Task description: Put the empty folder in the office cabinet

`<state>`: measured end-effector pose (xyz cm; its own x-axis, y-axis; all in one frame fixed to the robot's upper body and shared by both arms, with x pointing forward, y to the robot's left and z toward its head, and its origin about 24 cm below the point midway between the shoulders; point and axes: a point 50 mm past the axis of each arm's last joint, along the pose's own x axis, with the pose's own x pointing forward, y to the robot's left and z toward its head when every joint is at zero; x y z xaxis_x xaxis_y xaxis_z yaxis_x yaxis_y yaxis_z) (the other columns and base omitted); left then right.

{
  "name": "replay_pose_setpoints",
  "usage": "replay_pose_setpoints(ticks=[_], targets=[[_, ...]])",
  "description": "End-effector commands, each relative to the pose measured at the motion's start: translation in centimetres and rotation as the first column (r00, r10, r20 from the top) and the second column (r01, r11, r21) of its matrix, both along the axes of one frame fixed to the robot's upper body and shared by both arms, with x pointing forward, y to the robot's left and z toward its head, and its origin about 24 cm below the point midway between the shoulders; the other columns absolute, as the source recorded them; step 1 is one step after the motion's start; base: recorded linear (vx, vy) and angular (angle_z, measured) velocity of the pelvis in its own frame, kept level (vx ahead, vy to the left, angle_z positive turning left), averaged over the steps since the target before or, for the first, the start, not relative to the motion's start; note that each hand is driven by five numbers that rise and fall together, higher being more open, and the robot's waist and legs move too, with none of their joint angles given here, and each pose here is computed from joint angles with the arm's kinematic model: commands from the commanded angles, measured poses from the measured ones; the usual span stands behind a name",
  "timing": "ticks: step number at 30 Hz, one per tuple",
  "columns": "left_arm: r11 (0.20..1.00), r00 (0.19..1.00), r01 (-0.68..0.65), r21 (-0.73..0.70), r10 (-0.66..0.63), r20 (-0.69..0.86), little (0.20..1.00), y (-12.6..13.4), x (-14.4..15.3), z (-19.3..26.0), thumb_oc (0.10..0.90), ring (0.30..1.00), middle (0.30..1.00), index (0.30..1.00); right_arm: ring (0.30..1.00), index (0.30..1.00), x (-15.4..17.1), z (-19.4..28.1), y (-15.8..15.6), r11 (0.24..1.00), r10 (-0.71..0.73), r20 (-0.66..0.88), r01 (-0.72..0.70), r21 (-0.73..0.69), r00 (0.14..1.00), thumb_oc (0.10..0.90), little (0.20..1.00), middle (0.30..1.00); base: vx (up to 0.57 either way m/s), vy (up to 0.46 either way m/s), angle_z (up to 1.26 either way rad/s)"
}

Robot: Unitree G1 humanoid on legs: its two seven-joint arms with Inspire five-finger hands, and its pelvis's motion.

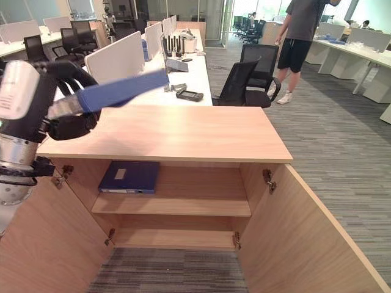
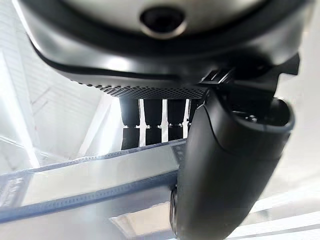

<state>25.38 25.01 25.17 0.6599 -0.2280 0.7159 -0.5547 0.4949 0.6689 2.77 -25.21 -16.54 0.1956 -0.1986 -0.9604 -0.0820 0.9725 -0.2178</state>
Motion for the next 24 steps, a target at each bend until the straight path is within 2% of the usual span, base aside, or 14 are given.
replay_pose_setpoints(ticks=[1, 4, 7, 8, 11, 16, 19, 24], targets=[[0.959, 0.896, 0.232, -0.164, -0.145, 0.419, 0.300, 0.4, -3.7, 8.1, 0.400, 0.300, 0.300, 0.300, 0.900, 0.900, 3.8, 0.8, -1.4, 0.996, 0.084, 0.076, -0.082, -0.027, 0.994, 0.800, 0.900, 0.900, 0.00, 0.000, 0.00], [0.931, 0.887, 0.308, -0.199, -0.205, 0.414, 0.300, 0.5, -4.1, 8.1, 0.400, 0.300, 0.300, 0.300, 0.900, 0.900, 3.9, 0.9, -1.5, 0.996, 0.087, 0.079, -0.085, -0.027, 0.993, 0.800, 0.900, 0.900, 0.00, 0.000, 0.03], [0.800, 0.815, 0.529, -0.284, -0.385, 0.434, 0.300, 0.4, -5.1, 8.3, 0.400, 0.300, 0.300, 0.300, 0.900, 0.900, 4.0, 1.0, -1.7, 0.995, 0.098, 0.076, -0.097, -0.027, 0.992, 0.800, 0.900, 0.900, -0.01, 0.000, 0.06], [0.799, 0.815, 0.529, -0.285, -0.386, 0.432, 0.300, 0.4, -5.1, 8.3, 0.400, 0.300, 0.300, 0.300, 0.900, 0.900, 4.0, 1.0, -1.7, 0.995, 0.099, 0.075, -0.097, -0.028, 0.992, 0.800, 0.900, 0.900, -0.07, 0.001, 0.07], [0.717, 0.765, 0.618, -0.322, -0.454, 0.458, 0.300, 0.3, -5.3, 8.3, 0.400, 0.300, 0.300, 0.300, 0.900, 0.900, 4.1, 1.0, -1.7, 0.994, 0.111, 0.068, -0.109, -0.031, 0.991, 0.800, 0.900, 0.900, -0.04, 0.001, 0.07], [0.634, 0.721, 0.685, -0.360, -0.520, 0.457, 0.300, 0.2, -5.2, 8.1, 0.400, 0.300, 0.300, 0.300, 0.900, 0.900, 4.2, 1.0, -1.7, 0.991, 0.135, 0.057, -0.133, -0.032, 0.989, 0.800, 0.900, 0.900, 0.00, 0.000, 0.00], [0.579, 0.691, 0.722, -0.378, -0.580, 0.431, 0.300, -0.4, -4.9, 7.7, 0.400, 0.300, 0.300, 0.300, 0.900, 0.900, 4.5, 1.0, -1.6, 0.987, 0.159, 0.056, -0.157, -0.035, 0.986, 0.800, 0.900, 0.900, -0.01, -0.002, 0.01], [0.449, 0.592, 0.797, -0.405, -0.712, 0.378, 0.300, -2.1, -4.6, 6.9, 0.400, 0.300, 0.300, 0.300, 0.900, 0.900, 5.0, 1.0, -1.5, 0.981, 0.193, 0.054, -0.191, -0.044, 0.980, 0.800, 0.900, 0.900, -0.01, 0.000, 0.01]])
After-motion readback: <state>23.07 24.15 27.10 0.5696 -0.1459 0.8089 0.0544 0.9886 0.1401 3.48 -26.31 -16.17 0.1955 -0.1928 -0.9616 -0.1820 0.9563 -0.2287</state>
